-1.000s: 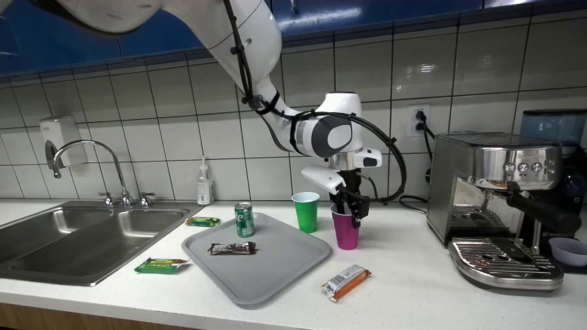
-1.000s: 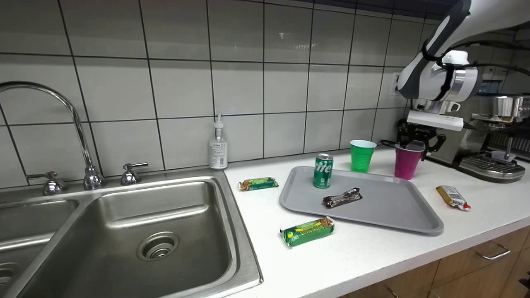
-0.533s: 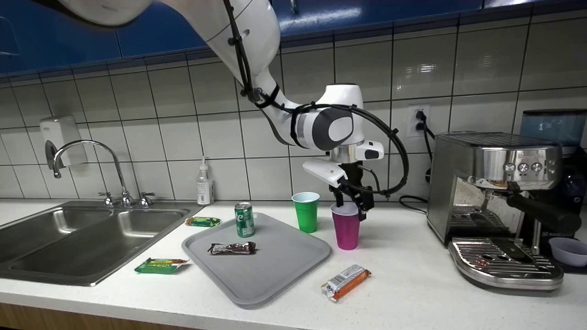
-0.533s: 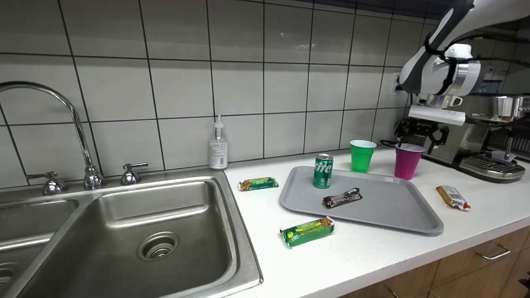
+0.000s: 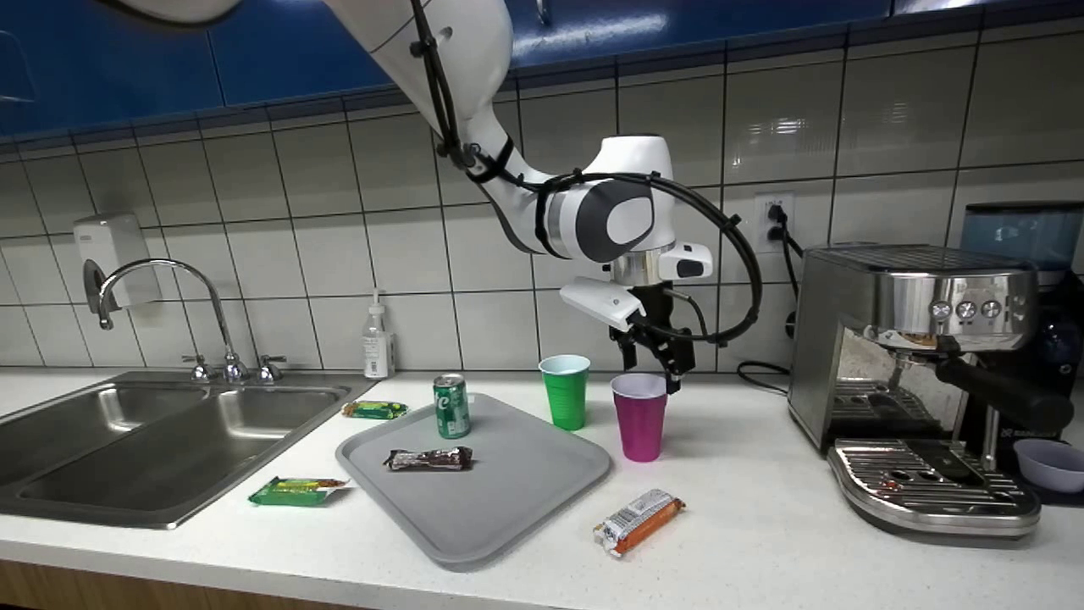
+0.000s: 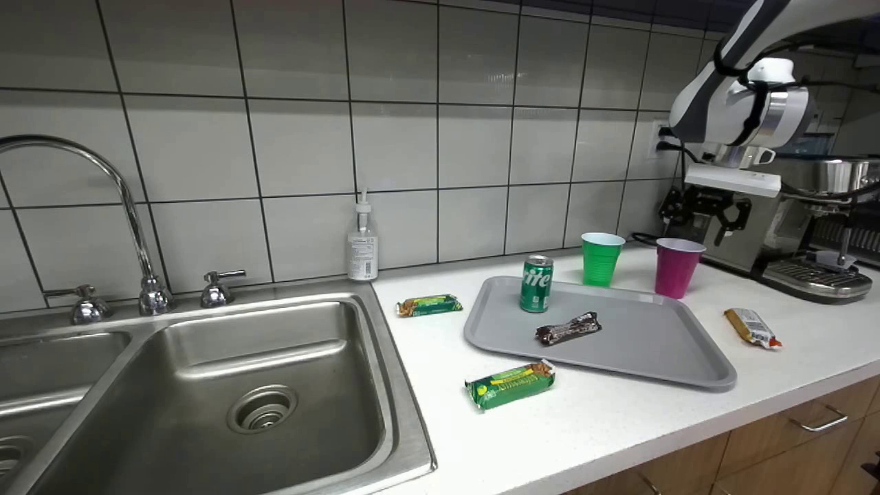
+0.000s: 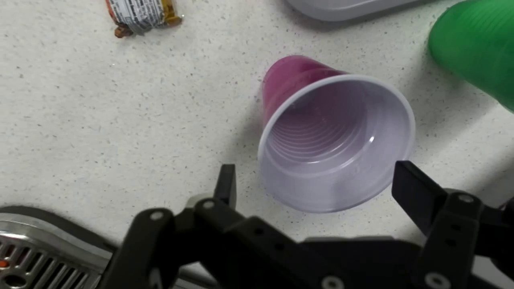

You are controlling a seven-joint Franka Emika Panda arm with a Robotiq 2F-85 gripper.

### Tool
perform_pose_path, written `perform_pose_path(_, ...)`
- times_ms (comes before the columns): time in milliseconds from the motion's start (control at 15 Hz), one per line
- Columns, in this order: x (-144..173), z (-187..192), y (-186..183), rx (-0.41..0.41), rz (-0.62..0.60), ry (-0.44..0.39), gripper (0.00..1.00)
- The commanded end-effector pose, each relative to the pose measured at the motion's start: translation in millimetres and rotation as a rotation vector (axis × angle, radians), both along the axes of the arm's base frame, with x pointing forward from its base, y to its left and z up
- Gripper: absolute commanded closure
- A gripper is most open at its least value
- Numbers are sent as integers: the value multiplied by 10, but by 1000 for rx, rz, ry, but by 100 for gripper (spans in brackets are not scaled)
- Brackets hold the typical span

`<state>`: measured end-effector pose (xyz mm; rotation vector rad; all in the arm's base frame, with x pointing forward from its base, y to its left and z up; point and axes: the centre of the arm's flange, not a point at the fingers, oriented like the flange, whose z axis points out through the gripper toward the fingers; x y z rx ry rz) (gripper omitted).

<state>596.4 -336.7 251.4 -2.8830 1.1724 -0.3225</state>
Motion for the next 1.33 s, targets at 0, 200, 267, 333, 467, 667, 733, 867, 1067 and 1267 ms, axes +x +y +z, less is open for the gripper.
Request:
perform_pose_path(0,-216,187,86,16,34,-9,0)
perform_pose_path(200,-289,259,148,15,42,-6,0)
perform_pose_path(267,-308,284,166,17,46,-4,0)
perform_pose_path(333,-328,308,188,18,49,-2,0)
perform_pose_path(467,-360,348,250,13,58,-2,0)
perform_pose_path(667,-393,397,362,9,79,0,0)
perform_pose_path(733,-404,409,408,10,87,0,0)
perform_pose_path(867,-403,431,494,22,92,7,0)
perform_pose_path(1067,-415,441,657,29,120,12,0)
perform_pose_path(1267,-429,428,846,34,154,22,0)
